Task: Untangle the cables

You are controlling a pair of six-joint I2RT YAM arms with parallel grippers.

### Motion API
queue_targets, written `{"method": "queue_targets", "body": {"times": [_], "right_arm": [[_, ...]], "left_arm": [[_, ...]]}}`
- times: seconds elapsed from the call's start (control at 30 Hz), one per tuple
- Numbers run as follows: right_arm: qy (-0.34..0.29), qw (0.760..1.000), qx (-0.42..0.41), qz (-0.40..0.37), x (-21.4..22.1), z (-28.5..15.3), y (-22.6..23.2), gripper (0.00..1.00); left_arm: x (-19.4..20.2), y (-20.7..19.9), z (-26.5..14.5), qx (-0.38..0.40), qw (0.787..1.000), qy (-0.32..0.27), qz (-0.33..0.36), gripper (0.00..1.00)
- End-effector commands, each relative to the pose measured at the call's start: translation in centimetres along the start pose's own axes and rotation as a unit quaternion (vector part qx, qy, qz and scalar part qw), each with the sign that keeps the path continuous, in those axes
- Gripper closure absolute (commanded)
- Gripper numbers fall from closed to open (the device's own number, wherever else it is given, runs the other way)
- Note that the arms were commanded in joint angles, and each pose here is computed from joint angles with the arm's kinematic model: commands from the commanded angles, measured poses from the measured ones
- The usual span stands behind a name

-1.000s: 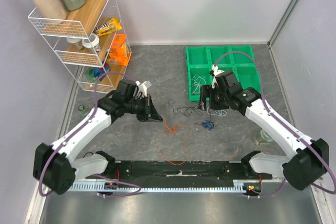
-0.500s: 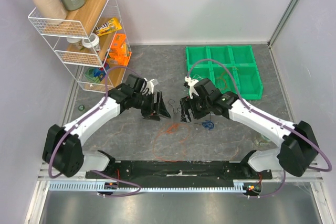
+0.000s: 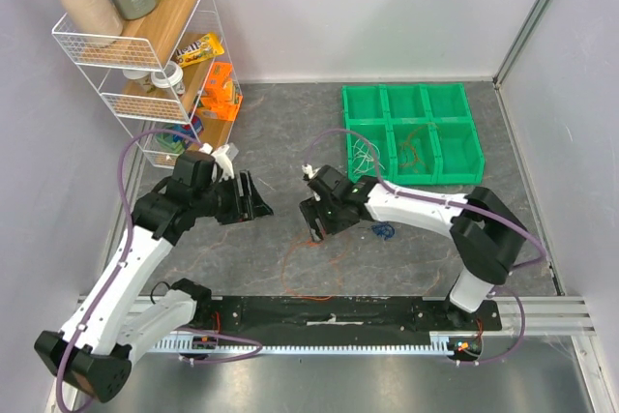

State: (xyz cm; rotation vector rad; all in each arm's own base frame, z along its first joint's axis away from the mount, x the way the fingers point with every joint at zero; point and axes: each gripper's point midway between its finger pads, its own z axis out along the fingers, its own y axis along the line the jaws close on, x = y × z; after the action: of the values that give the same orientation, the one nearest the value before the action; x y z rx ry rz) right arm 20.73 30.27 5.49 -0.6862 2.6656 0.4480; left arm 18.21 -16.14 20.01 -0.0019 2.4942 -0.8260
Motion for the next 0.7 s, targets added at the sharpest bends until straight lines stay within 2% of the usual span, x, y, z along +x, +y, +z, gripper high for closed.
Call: {"method": "queue_targets", "body": {"times": [0.0, 0.1, 0.17, 0.27, 0.37, 0.47, 0.6, 0.67], "right_arm": [[-0.01, 0.995, 0.074, 0.066, -0.9, 0.7, 0.2, 0.19], [-0.009, 0.991, 0.118, 0.066, -0.9, 1.3, -0.5, 0.24], [-0.012, 0.988, 0.141, 0.068, -0.5, 1.8, -1.1, 0.31], [-0.009, 0.985, 0.16, 0.058, -0.1, 2.6, -1.5, 0.48], [-0.022, 0.983, 0.18, 0.038, -0.3, 2.7, -1.7, 0.5], [-0.028, 0.987, 0.158, 0.025, -0.4, 3.4, -0.9, 0.52], [-0.04, 0.989, 0.143, 0.006, -0.9, 3.0, -0.6, 0.76], [-0.058, 0.99, 0.131, -0.004, -1.8, 2.0, -0.1, 0.92]], "left_arm": [[-0.6, -0.3, -0.5, -0.004, 0.999, -0.022, -0.043, 0.34], [-0.7, -0.6, -0.1, 0.005, 0.999, -0.019, -0.05, 0.34], [-0.7, -0.6, 0.2, 0.006, 0.999, -0.015, -0.051, 0.34], [-0.9, -0.6, 0.4, 0.005, 0.999, -0.015, -0.051, 0.35], [-1.3, -0.9, 0.4, 0.01, 0.998, -0.021, -0.054, 0.35], [-1.4, -1.0, 0.5, 0.012, 0.998, -0.023, -0.057, 0.35], [-1.4, -1.1, 0.4, 0.015, 0.998, -0.026, -0.059, 0.35], [-1.6, -1.1, 0.3, 0.014, 0.998, -0.028, -0.06, 0.36]]}}
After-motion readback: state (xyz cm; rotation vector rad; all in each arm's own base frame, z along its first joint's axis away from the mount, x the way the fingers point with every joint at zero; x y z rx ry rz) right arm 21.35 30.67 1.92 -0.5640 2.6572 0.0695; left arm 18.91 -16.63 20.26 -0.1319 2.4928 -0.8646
